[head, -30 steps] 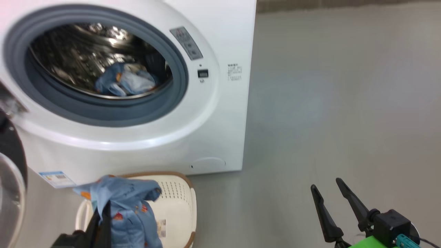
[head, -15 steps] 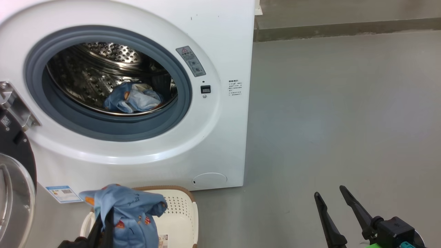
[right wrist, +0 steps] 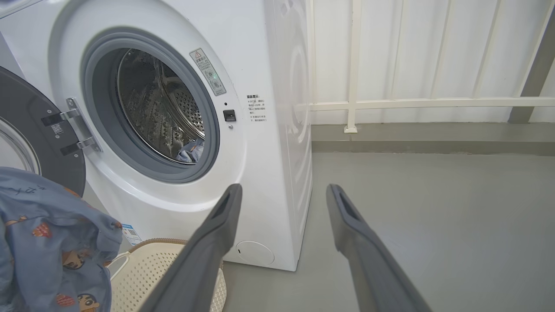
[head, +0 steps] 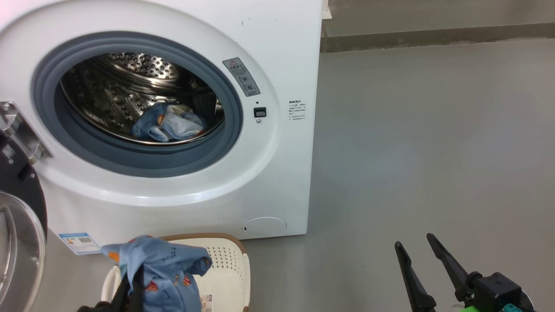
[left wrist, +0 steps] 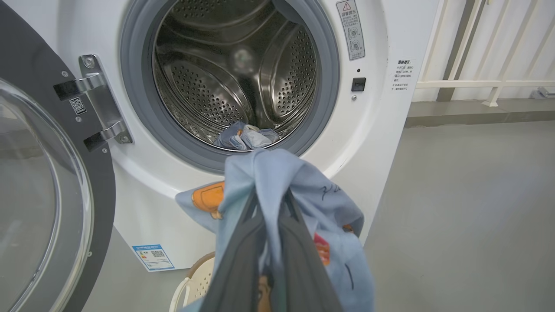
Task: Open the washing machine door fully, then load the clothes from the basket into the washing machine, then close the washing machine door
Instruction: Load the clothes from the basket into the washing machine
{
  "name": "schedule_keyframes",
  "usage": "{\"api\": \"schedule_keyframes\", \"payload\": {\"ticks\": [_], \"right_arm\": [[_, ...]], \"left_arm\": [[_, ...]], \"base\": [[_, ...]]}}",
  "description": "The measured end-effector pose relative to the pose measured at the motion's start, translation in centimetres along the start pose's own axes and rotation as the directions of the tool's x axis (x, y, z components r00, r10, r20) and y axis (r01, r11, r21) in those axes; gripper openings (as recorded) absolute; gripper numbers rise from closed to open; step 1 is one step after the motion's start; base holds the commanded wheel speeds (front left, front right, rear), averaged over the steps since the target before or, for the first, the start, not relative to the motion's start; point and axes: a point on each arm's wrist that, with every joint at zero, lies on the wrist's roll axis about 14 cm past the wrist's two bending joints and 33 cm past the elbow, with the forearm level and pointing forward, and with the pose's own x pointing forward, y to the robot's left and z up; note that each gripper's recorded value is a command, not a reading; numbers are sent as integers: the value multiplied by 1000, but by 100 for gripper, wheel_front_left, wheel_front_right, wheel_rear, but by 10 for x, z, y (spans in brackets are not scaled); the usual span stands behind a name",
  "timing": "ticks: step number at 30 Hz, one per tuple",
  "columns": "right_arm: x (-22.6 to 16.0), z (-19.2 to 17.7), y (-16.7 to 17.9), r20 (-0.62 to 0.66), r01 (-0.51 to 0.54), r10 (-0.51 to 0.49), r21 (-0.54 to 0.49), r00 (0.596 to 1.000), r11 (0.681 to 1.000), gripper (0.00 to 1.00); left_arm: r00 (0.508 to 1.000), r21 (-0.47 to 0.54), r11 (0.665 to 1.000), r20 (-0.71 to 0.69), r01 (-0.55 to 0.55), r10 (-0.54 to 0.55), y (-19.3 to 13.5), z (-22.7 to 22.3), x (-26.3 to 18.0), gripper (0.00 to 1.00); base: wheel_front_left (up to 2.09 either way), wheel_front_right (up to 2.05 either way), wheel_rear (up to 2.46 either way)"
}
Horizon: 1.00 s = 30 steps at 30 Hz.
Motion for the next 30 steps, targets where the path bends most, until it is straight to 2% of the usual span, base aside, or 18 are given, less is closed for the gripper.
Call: {"api": "schedule_keyframes", "payload": {"ticks": [9, 14, 22, 30], "right_arm": [[2, 0, 2, 1, -8, 8, 2, 1000, 1000, 100], [6, -3, 4, -10, -16, 16, 6, 1000, 1000, 100], [22, -17, 12, -47, -43, 44, 25, 998, 999, 100], [58, -28, 9, -44, -54, 55, 38, 997, 998, 100]], "left_arm": [[1000, -1, 1000, -1, -13, 13, 3, -1, 0, 0], [1000, 1, 1000, 2, -17, 17, 7, -2, 14, 0], [1000, -22, 1000, 19, -14, 14, 17, 4, 68, 0], [1000, -32, 999, 26, 3, -2, 30, 14, 153, 0]], "base": [[0, 0, 0], [0, 0, 0], [0, 0, 0], [0, 0, 0]]}}
